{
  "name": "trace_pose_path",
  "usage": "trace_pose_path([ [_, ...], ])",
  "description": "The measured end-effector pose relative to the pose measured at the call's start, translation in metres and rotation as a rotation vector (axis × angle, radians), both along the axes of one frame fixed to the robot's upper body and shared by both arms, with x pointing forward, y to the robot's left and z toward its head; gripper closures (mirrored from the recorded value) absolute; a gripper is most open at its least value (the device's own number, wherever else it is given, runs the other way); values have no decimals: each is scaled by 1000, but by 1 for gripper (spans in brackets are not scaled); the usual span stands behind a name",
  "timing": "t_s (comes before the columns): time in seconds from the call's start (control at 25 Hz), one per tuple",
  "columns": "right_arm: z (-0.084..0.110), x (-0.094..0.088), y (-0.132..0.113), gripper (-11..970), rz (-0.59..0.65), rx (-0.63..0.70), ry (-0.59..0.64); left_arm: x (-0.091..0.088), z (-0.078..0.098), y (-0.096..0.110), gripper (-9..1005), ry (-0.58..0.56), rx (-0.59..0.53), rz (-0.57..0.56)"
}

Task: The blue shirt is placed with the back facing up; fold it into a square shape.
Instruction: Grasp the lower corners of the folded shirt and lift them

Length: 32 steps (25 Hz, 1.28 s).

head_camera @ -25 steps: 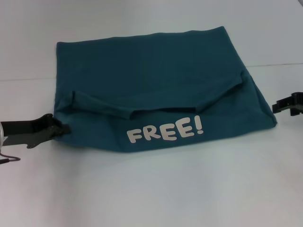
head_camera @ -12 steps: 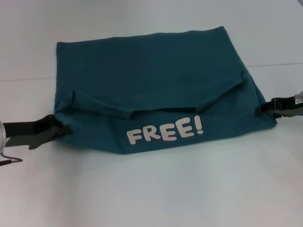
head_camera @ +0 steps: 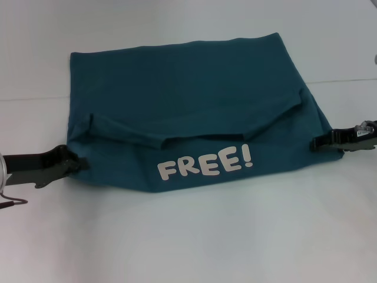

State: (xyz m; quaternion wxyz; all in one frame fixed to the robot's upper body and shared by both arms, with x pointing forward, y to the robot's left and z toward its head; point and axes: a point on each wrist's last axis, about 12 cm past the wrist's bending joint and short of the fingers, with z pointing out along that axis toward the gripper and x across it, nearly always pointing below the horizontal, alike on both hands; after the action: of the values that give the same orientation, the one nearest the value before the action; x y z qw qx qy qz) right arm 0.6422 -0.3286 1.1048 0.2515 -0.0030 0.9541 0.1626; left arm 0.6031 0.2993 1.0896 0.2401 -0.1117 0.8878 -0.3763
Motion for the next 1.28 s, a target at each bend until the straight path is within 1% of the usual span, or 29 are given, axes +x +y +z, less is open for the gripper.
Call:
trace_pose_path([
  [0.16, 0, 0, 4, 485, 18, -10, 3, 0, 0, 0, 989, 0, 1, 1],
  [0.4, 2, 1, 3, 493, 20, -6, 0, 0, 0, 0, 989, -1, 1, 0],
  [0.64, 4, 0, -2, 718, 18, -1, 9, 0, 0, 1, 989, 1, 0, -1],
  [0.88, 6, -4, -7, 828, 21, 6, 24, -1, 0, 1, 989, 3, 0, -5],
  [1.0, 14, -8, -11, 883, 42, 23, 42, -2, 4, 2, 989, 13, -1, -42],
  [1.08, 23, -14, -14, 920, 70, 46, 72, -5, 7, 3, 989, 27, 1, -82],
  [1.2, 36, -26, -19, 920, 115, 78, 139, -14, 15, 7, 989, 71, 23, -175],
  [1.28, 44, -37, -20, 920, 153, 103, 194, -21, 20, 12, 989, 94, 36, -218],
])
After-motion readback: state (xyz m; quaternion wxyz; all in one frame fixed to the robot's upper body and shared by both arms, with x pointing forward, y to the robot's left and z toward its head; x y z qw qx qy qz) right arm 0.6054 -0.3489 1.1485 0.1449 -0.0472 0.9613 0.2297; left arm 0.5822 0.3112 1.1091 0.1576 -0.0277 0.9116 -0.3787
